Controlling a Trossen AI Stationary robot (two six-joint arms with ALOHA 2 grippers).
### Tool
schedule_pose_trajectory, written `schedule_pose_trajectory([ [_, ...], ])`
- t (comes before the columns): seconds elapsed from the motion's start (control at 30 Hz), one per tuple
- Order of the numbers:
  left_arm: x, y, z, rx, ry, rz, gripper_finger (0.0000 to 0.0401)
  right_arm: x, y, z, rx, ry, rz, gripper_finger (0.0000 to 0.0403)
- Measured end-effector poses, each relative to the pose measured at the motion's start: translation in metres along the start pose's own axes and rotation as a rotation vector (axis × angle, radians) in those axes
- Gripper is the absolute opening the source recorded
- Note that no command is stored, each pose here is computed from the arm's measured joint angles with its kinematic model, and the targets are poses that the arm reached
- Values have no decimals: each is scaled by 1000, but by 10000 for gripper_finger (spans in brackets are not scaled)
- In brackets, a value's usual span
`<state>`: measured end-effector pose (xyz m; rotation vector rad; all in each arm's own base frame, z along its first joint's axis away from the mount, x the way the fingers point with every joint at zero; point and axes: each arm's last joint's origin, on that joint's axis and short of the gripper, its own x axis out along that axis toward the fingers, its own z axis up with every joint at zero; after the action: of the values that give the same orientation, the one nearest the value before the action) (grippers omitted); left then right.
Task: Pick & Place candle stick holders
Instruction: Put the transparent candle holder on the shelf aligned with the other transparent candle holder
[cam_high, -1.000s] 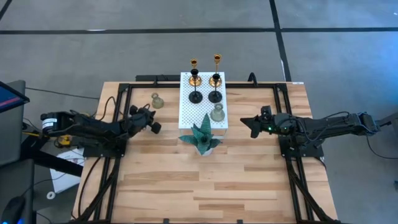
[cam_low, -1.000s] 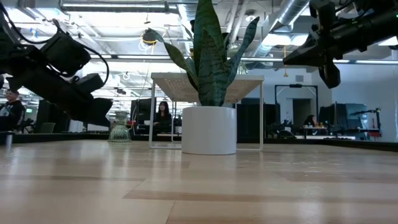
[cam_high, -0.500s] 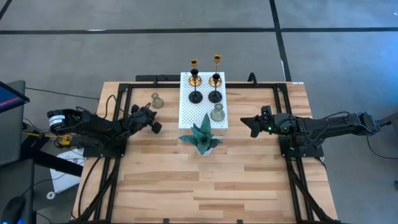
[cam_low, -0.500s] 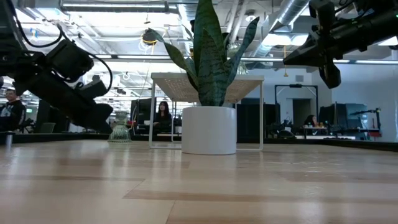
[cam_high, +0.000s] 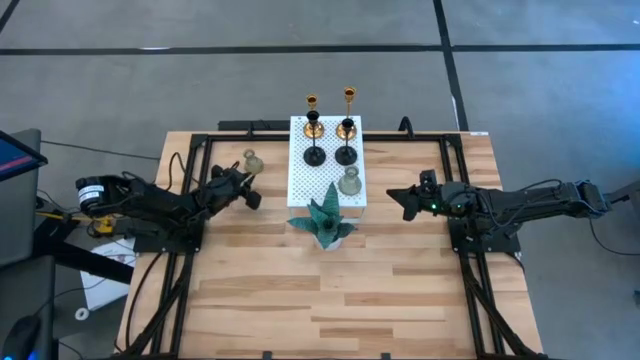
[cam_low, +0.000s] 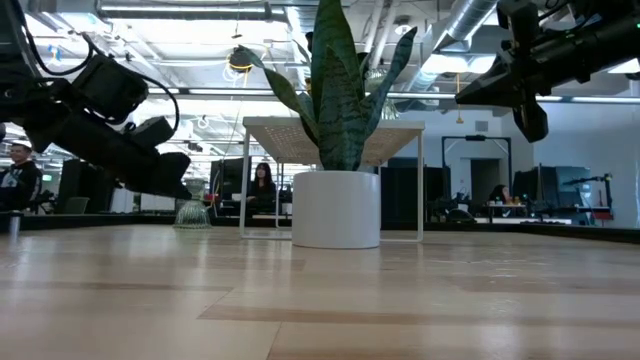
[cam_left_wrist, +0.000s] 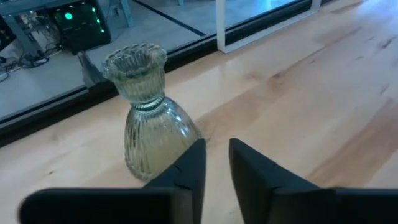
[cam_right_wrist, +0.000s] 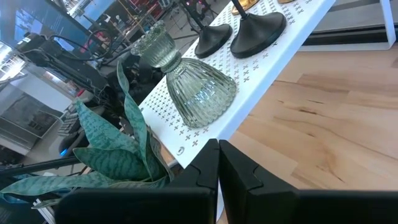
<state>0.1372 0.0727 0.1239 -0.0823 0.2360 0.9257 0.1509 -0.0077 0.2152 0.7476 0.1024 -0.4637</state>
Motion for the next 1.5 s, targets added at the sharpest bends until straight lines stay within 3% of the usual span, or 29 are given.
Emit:
schedule_pose_trajectory([
  [0.5,0,3,2,-14,-29,103,278,0,0,0,0,3,2,0],
  [0.67,1,7,4,-30,-42,131,323,0,0,0,-1,3,2,0],
  [0.83,8,23,7,-73,-55,217,332,0,0,0,-2,4,0,0],
  [0.97,13,33,10,-129,-66,134,317,0,0,-1,-5,7,-3,0],
  [1.1,18,38,12,-124,-53,142,299,0,0,-1,-12,7,-3,0],
  [1.23,29,35,15,-118,-26,77,289,0,0,-1,-12,7,-3,0],
  [1.5,56,28,12,-89,63,85,286,0,-1,0,-11,4,-5,0],
])
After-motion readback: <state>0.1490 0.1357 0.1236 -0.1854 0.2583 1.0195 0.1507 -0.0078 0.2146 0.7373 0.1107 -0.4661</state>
